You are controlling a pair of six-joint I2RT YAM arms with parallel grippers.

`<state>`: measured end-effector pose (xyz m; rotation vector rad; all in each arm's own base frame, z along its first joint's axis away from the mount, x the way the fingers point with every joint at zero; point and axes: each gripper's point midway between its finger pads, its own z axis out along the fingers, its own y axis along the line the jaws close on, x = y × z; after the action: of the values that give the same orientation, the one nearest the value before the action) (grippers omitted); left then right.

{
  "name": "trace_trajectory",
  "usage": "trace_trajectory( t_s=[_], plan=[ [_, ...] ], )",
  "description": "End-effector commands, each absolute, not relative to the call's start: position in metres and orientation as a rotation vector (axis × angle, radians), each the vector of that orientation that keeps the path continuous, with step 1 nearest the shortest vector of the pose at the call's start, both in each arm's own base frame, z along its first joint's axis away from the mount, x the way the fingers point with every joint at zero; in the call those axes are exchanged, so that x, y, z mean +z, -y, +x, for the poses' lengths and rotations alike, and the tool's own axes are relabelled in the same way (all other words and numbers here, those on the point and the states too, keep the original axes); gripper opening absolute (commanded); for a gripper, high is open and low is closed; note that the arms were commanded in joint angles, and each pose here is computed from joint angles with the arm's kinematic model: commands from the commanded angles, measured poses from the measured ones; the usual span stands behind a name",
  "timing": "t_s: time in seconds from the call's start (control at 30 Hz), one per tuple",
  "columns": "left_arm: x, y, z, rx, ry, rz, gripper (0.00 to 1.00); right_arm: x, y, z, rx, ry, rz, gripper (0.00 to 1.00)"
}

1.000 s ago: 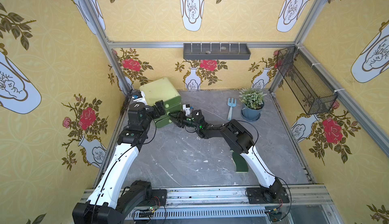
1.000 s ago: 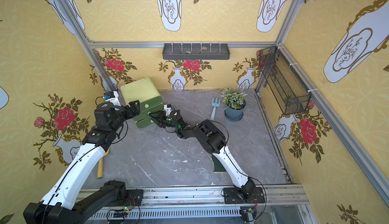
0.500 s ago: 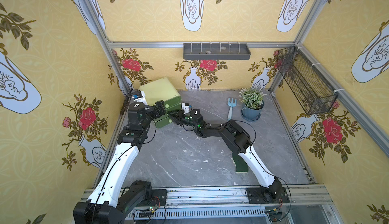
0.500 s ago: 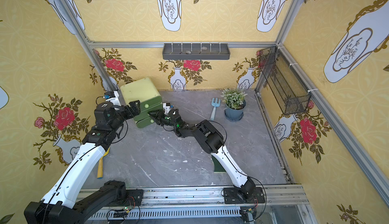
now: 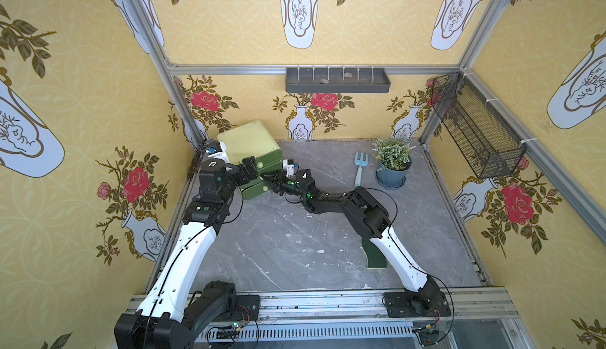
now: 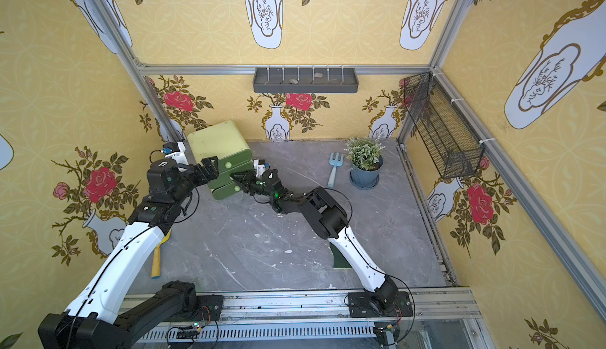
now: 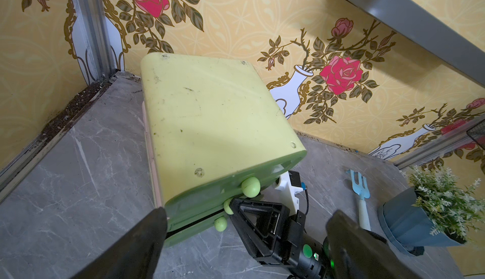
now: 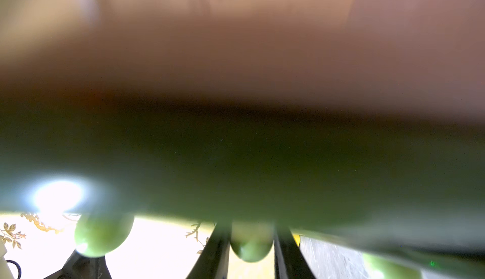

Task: Take the sponge out of the drawer
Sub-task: Open the drawer in the storage box.

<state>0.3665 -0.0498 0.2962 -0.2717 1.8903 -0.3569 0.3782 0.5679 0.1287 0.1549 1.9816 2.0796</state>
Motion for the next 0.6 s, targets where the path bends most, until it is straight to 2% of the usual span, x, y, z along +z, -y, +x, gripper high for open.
trace_trajectory(
  t_s=[0.0,0.13,0.57],
  plan=[
    [0.297,0.051,0.369,-0.363,-1.876,-0.265,1.00,0.133,-0.569,0.376,2.110,-1.949,0.152,0.26],
    [0.296,0.050,0.369,-0.363,-1.879,-0.266,1.00,0.130,-0.566,0.373,2.120,-1.948,0.162,0.22],
    [0.294,0.050,0.370,-0.360,-1.884,-0.267,1.00,0.135,-0.558,0.364,2.147,-1.926,0.169,0.20]
  ],
)
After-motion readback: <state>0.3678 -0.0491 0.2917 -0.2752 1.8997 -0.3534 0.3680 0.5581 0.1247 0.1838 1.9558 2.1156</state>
